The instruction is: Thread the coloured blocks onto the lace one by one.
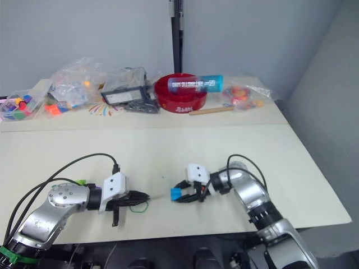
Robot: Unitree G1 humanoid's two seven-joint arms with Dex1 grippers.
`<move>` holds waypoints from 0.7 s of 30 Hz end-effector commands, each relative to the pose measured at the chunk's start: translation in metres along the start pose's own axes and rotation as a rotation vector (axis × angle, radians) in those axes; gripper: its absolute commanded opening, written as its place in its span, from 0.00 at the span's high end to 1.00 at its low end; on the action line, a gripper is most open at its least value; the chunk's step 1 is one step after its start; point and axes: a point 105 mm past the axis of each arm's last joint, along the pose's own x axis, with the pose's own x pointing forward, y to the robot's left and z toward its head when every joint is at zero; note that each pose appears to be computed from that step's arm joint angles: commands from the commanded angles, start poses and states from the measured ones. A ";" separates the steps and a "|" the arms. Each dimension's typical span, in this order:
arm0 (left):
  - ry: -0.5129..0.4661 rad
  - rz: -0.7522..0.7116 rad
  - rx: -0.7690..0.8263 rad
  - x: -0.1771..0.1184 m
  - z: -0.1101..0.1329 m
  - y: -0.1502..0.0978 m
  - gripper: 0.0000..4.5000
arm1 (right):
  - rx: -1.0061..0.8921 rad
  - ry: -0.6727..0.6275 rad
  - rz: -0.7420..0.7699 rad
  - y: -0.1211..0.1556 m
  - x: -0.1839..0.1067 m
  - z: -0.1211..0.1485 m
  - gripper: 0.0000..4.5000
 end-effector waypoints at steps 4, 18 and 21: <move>0.058 -0.029 0.049 0.010 0.010 0.003 1.00 | 0.034 0.019 -0.067 0.009 0.006 0.002 0.70; 0.103 -0.078 0.052 0.020 0.025 -0.005 1.00 | 0.052 0.034 -0.101 0.008 0.012 0.001 0.70; 0.099 -0.078 0.056 0.025 0.028 -0.005 1.00 | 0.053 0.037 -0.103 0.009 0.012 0.001 0.70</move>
